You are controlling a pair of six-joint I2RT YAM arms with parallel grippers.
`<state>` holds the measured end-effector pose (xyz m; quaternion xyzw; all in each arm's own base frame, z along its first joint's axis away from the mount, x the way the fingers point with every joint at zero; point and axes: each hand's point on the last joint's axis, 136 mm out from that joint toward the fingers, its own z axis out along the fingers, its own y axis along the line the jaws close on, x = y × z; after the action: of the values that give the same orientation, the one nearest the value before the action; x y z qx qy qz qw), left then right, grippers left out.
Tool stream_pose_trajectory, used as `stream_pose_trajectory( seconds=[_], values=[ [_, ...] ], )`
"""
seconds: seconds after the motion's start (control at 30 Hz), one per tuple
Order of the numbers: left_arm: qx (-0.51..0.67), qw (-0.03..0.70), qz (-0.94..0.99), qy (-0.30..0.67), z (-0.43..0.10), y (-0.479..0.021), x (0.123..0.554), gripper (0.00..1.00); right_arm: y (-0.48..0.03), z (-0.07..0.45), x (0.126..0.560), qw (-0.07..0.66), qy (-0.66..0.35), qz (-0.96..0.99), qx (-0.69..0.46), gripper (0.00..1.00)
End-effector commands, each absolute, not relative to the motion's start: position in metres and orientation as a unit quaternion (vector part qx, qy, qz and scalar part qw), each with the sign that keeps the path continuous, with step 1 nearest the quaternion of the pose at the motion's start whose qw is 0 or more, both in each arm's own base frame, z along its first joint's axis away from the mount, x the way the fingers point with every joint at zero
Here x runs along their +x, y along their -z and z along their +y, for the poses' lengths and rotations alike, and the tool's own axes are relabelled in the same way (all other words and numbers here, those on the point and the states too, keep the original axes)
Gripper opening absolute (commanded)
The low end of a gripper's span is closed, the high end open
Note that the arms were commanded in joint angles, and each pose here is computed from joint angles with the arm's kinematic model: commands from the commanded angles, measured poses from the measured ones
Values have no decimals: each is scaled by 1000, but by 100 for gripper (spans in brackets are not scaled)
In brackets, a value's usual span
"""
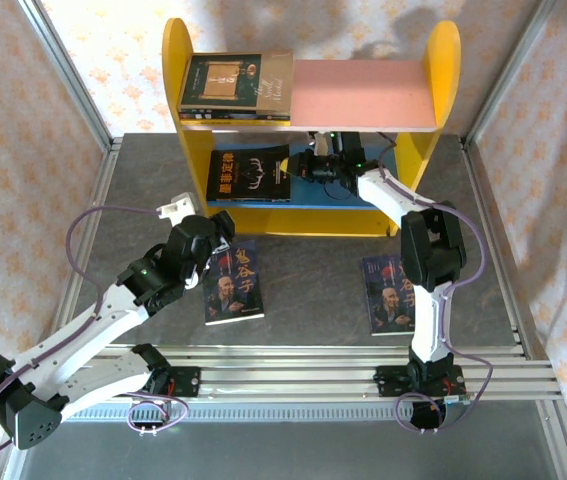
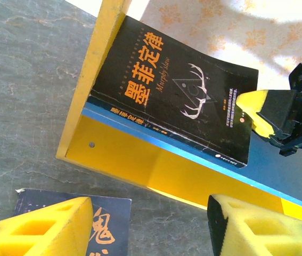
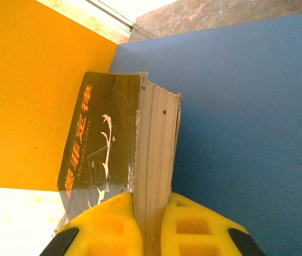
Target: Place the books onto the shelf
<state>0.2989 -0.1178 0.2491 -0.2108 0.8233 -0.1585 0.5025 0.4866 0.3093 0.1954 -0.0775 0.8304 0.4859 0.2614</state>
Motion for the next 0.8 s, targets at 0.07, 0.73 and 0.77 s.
stream_pose_trajectory(
  seconds=[0.07, 0.73, 0.77],
  values=[
    [-216, 512, 816, 157, -110, -256, 296, 59, -202, 324, 470, 252, -495, 825, -107, 8],
    [-220, 513, 814, 160, -107, -255, 293, 58, -200, 308, 476, 262, -490, 827, -83, 7],
    [-220, 513, 814, 160, -107, -255, 292, 58, -200, 307, 477, 264, -491, 826, -82, 7]
  ],
)
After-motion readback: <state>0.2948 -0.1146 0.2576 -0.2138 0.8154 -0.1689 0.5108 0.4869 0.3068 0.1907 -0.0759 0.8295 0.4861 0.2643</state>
